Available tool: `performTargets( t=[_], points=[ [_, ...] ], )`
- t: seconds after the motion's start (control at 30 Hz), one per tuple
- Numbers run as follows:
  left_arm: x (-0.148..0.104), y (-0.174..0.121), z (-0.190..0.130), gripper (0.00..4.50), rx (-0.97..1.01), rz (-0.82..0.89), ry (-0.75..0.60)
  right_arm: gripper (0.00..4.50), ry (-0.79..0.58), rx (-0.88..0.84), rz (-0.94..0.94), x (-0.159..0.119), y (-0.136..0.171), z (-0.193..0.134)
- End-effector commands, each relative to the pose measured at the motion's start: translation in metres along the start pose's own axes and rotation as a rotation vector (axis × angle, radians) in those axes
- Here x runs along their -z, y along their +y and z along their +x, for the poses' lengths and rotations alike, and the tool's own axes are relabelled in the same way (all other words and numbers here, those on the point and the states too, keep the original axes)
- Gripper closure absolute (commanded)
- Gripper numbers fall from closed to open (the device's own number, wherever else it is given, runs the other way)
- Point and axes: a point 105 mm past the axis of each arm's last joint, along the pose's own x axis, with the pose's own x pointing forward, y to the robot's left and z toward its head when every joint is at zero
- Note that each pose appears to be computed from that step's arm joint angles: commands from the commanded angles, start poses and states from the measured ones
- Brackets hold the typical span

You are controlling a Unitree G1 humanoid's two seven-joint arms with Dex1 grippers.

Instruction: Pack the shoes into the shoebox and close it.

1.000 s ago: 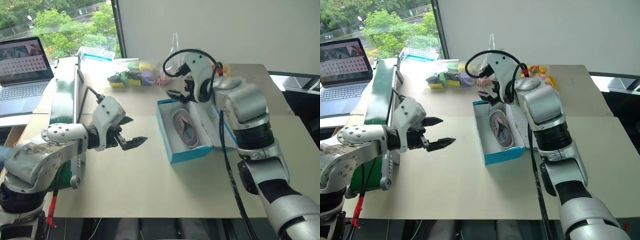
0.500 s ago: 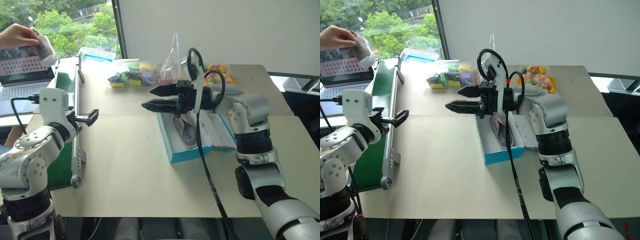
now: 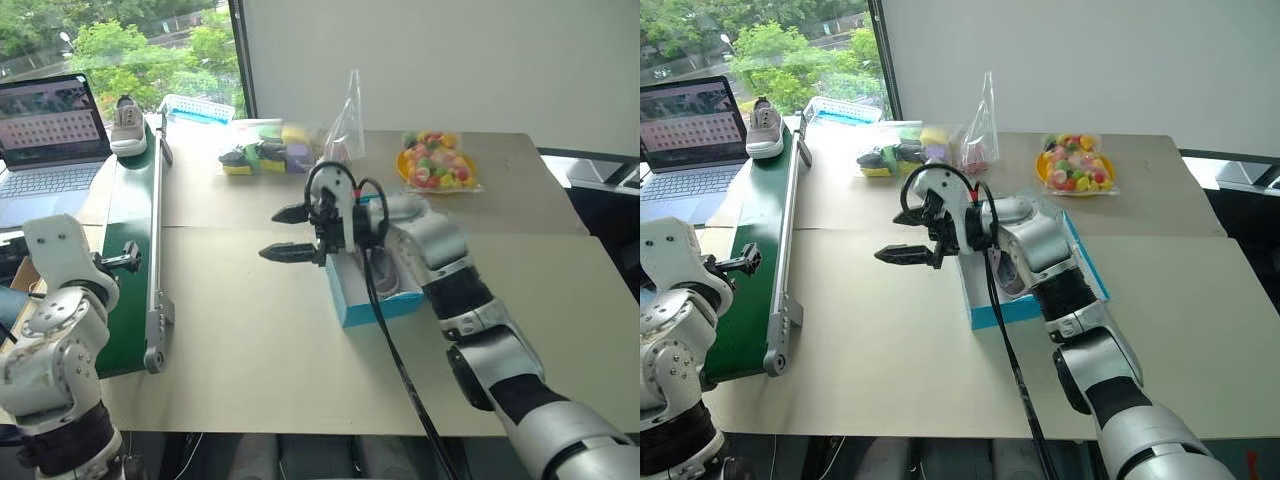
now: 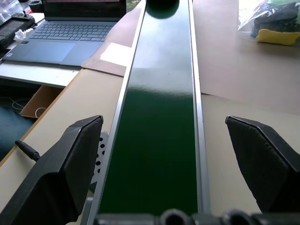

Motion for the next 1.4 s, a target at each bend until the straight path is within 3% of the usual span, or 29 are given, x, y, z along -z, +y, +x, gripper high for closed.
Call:
performTargets(
  t=[0.03,0.67,1.07,1.4],
  points=[
    [-0.007,0.008,0.002,0.00,-0.031,0.012,-0.053,0.02,-0.009,0.021,-0.107,-0.008,-0.005,0.003],
    [-0.019,0.037,0.051,0.00,-0.013,0.059,-0.030,0.02,-0.059,0.006,-0.109,-0.007,0.010,0.007],
    [-0.026,0.046,0.071,0.00,-0.001,0.071,-0.035,0.02,-0.007,0.248,-0.121,0.003,-0.025,0.000],
    [-0.013,0.033,0.080,0.00,0.088,0.124,0.004,0.02,0.008,0.259,-0.117,0.007,-0.026,-0.002]
  ],
)
